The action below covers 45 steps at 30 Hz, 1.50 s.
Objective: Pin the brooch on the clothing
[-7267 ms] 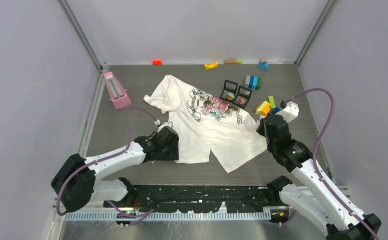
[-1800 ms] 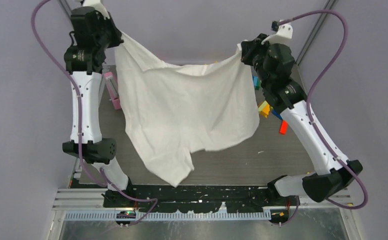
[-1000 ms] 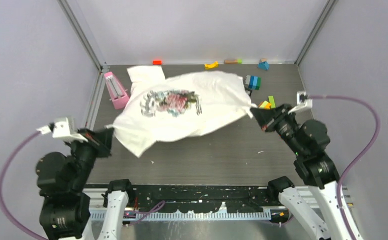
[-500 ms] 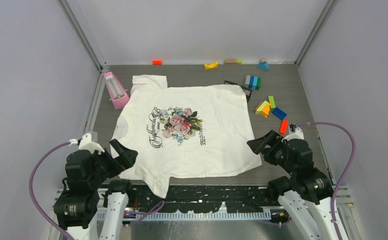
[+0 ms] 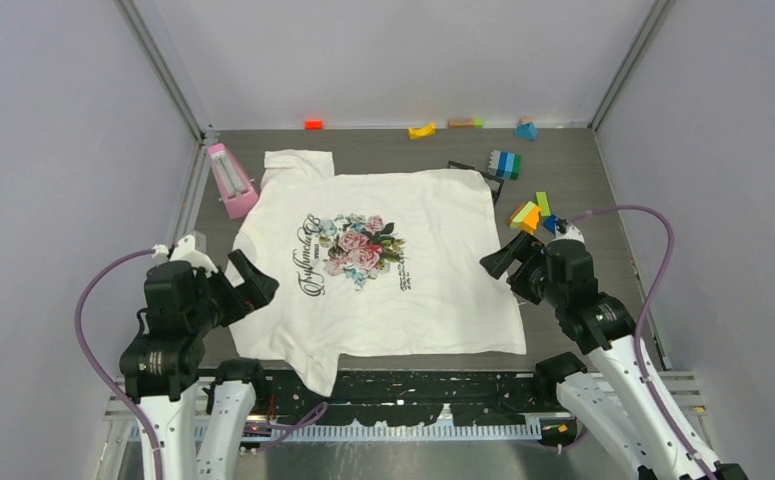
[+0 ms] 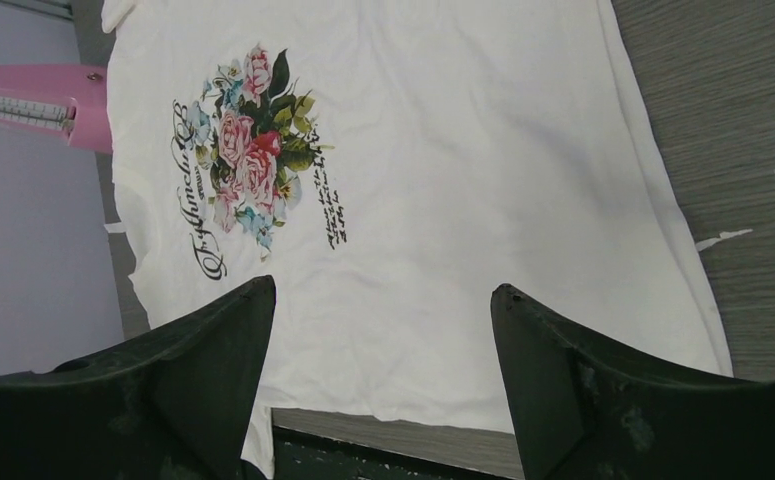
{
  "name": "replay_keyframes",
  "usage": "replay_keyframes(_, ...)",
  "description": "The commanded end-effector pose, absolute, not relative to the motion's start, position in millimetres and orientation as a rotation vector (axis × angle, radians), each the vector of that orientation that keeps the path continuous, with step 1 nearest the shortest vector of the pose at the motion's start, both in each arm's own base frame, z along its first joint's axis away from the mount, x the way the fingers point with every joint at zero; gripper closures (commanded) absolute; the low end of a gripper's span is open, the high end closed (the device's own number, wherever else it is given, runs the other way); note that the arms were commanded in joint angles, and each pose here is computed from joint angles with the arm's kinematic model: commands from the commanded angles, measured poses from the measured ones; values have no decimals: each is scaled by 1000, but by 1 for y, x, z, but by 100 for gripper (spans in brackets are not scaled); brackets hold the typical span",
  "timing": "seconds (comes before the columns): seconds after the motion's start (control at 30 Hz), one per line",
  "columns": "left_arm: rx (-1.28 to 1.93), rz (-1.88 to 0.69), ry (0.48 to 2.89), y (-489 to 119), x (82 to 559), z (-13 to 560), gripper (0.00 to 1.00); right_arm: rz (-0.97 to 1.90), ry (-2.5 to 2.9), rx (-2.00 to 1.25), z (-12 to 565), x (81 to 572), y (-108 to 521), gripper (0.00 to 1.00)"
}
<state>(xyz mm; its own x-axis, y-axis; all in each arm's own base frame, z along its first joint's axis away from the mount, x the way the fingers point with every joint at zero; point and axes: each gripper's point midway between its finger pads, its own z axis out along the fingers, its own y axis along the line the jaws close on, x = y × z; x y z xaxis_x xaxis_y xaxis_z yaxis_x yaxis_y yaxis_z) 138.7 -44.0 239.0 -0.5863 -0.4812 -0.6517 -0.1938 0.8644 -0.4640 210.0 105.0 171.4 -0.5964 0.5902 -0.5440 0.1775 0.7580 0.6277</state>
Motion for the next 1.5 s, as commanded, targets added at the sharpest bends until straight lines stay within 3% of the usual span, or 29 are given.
replay_keyframes(0.0,-424,-429,2142,-42,165,247,0,682,2096,536,186,239,111,15)
replay_keyframes(0.4,-427,-526,2175,-51,235,227,0,622,2203,485,142,308,135,18)
replay_keyframes(0.63,-417,-514,2233,-48,272,205,0,384,2242,527,108,350,118,19)
replay_keyframes(0.9,-486,-616,2261,-58,311,176,0,245,2328,544,75,384,117,27)
replay_keyframes(1.17,-393,-409,2330,-33,318,172,0,154,2383,545,45,388,111,30)
replay_keyframes(1.47,-320,-346,2344,-25,313,181,0,83,2526,582,10,361,106,65)
